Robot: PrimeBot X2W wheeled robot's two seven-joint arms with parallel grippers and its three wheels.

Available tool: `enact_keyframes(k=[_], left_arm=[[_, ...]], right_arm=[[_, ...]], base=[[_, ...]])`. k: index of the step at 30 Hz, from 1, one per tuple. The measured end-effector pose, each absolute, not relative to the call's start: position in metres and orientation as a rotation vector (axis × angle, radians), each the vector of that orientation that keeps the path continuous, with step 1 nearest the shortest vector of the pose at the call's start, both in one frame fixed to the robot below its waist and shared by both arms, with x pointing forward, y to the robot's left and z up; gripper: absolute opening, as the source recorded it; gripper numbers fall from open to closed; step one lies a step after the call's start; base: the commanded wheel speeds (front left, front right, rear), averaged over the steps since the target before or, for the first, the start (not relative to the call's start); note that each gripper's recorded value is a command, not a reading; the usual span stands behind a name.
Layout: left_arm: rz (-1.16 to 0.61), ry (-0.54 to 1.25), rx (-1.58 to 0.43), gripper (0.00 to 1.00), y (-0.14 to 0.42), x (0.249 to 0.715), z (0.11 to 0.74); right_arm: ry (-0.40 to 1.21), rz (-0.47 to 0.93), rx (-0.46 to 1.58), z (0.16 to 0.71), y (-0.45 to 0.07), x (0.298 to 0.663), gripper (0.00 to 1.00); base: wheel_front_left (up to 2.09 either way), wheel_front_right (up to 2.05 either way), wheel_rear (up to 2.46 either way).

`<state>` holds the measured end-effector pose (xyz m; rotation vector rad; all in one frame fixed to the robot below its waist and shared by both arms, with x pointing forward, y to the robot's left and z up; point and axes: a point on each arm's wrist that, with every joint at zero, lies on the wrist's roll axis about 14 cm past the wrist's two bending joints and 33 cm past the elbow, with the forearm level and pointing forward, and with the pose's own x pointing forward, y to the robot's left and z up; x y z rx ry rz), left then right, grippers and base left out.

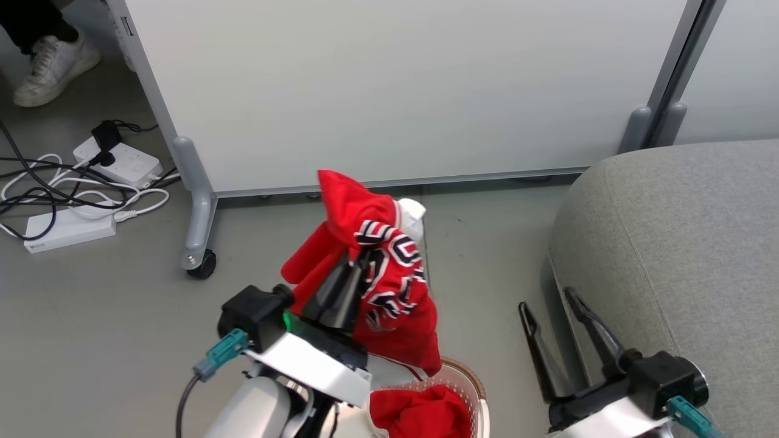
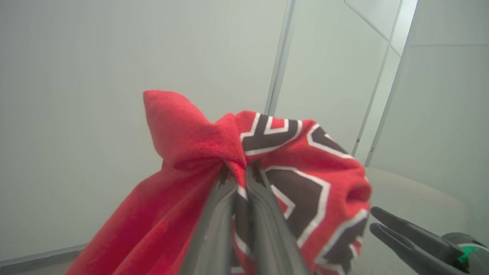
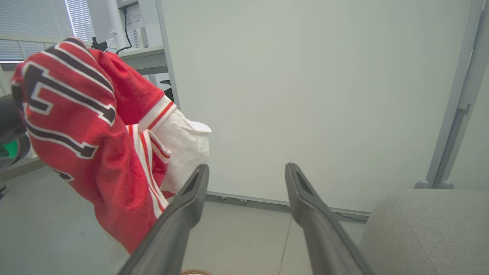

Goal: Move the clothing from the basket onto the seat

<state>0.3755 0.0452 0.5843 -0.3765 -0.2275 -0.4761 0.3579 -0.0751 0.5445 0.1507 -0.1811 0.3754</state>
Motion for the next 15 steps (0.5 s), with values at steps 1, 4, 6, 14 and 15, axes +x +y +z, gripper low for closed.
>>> enact_keyframes(k=[1,4,6,14,15], left_arm=[[-0.495,-0.23,-0.378,0.0,0.04,0.374,0.587],[-0.529,-0.229,-0.386,0.0,0.029,0.37,0.589],[-0.553,-0.224,-0.381,0.0,0.022,0.367,0.589],[-0.62,-0.212,-0.385,0.0,0.001,0.362,0.591],[-0.629,-0.206,-0.382,0.0,-0.001,0.36,0.589]], right_arm=[[-0.181,0.386,0.152,0.545,-0.072,0.356,1.0],[-0.186,0.413,0.155,0.547,-0.063,0.353,1.0],[-0.186,0.447,0.16,0.548,-0.053,0.348,1.0],[-0.161,0.551,0.142,0.541,-0.029,0.329,1.0],[-0.161,0.563,0.136,0.541,-0.026,0.328,1.0]], base=[[0.0,0.0,0.0],[0.0,0.0,0.0],[0.0,0.0,0.0],[0.0,0.0,0.0],[0.0,0.0,0.0]])
